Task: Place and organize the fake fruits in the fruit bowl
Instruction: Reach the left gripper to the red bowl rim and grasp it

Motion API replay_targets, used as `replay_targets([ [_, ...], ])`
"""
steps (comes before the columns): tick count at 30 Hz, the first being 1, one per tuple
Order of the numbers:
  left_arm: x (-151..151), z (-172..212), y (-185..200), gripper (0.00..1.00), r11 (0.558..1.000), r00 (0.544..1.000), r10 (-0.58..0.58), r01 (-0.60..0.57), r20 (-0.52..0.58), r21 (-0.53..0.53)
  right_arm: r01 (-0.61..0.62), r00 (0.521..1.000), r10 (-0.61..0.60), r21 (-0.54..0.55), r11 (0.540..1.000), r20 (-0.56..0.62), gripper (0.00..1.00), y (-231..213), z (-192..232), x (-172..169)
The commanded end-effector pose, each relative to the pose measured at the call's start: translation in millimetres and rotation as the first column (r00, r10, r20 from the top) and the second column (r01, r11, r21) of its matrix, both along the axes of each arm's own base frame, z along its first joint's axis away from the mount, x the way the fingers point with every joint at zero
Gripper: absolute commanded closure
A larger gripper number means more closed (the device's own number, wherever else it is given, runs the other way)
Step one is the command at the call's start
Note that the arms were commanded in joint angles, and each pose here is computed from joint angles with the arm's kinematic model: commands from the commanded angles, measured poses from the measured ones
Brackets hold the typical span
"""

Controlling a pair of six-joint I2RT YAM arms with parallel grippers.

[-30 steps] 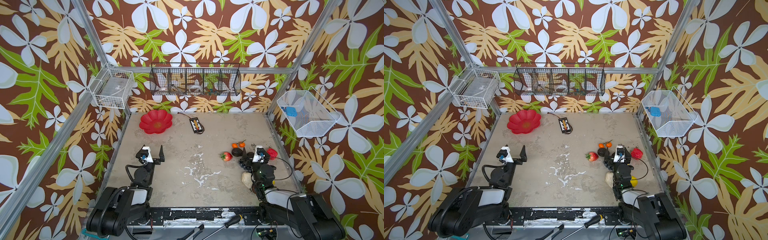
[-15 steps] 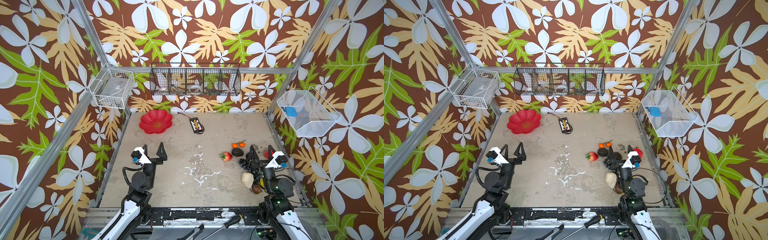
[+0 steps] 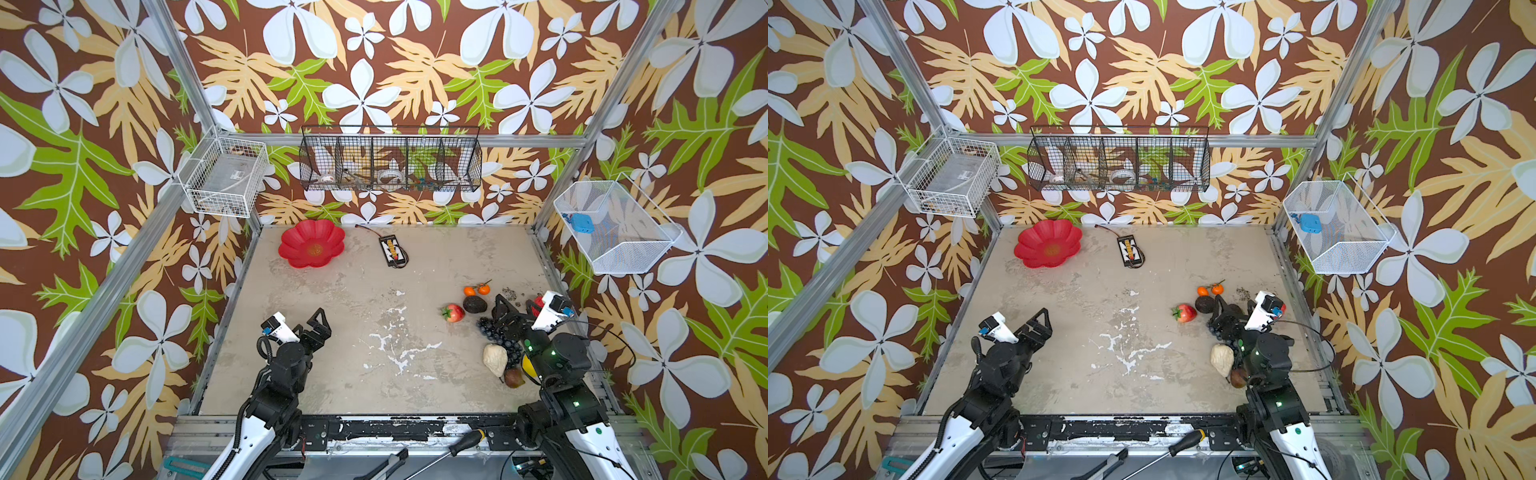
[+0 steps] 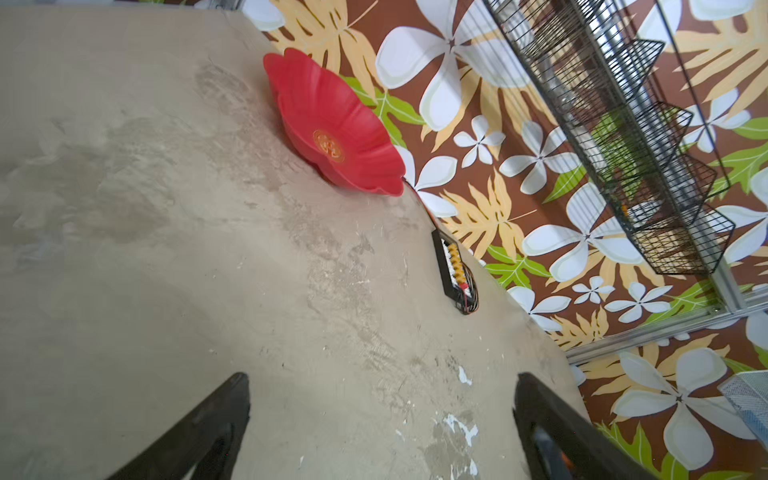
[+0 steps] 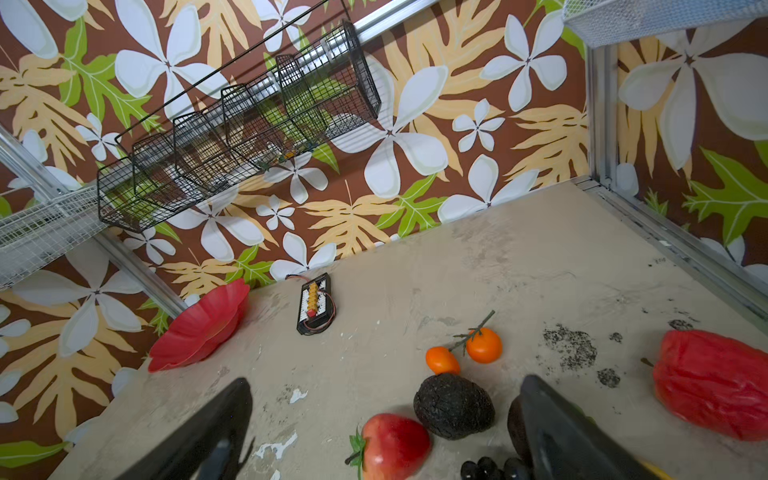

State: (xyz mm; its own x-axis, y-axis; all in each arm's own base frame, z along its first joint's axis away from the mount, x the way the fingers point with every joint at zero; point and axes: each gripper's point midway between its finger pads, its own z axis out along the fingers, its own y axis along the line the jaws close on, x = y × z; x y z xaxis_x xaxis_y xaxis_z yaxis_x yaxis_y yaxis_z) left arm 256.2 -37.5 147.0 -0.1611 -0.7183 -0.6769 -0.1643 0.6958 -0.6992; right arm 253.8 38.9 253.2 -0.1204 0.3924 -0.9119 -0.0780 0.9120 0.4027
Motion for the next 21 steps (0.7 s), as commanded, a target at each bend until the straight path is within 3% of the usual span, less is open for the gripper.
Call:
replay_targets([
  [1, 7, 16, -11, 0.00, 0.998, 0.998, -0.056, 0.055, 0.026, 0.023, -0.010, 0.999, 0.008, -0.037, 0.999, -0.036, 0.00, 1, -7, 0],
  [6, 38, 21, -38, 0.00, 0.981, 0.983, -0.145, 0.157, -0.110, 0.113, 0.002, 0.995, -0.006, -0.048, 0.999, -0.099, 0.00, 0, -28, 7],
  [10, 87, 6, -43, 0.00, 0.947, 0.930, -0.049, 0.159, -0.364, 0.278, 0.021, 0.991, -0.031, -0.079, 0.997, -0.127, 0.01, -3, -40, 13],
  [12, 112, 4, -45, 0.00, 0.916, 0.900, -0.004, 0.178, -0.437, 0.359, 0.039, 0.989, -0.053, -0.101, 0.994, -0.140, 0.00, -7, -45, 14],
  [17, 166, 16, -53, 0.00, 0.841, 0.875, 0.064, 0.212, -0.480, 0.498, 0.043, 0.991, -0.052, -0.075, 0.996, -0.126, 0.00, -7, -55, 9],
  [21, 202, 31, -54, 0.00, 0.749, 0.857, 0.130, 0.245, -0.499, 0.616, 0.038, 0.994, -0.044, -0.061, 0.997, -0.100, 0.00, -7, -51, 5],
])
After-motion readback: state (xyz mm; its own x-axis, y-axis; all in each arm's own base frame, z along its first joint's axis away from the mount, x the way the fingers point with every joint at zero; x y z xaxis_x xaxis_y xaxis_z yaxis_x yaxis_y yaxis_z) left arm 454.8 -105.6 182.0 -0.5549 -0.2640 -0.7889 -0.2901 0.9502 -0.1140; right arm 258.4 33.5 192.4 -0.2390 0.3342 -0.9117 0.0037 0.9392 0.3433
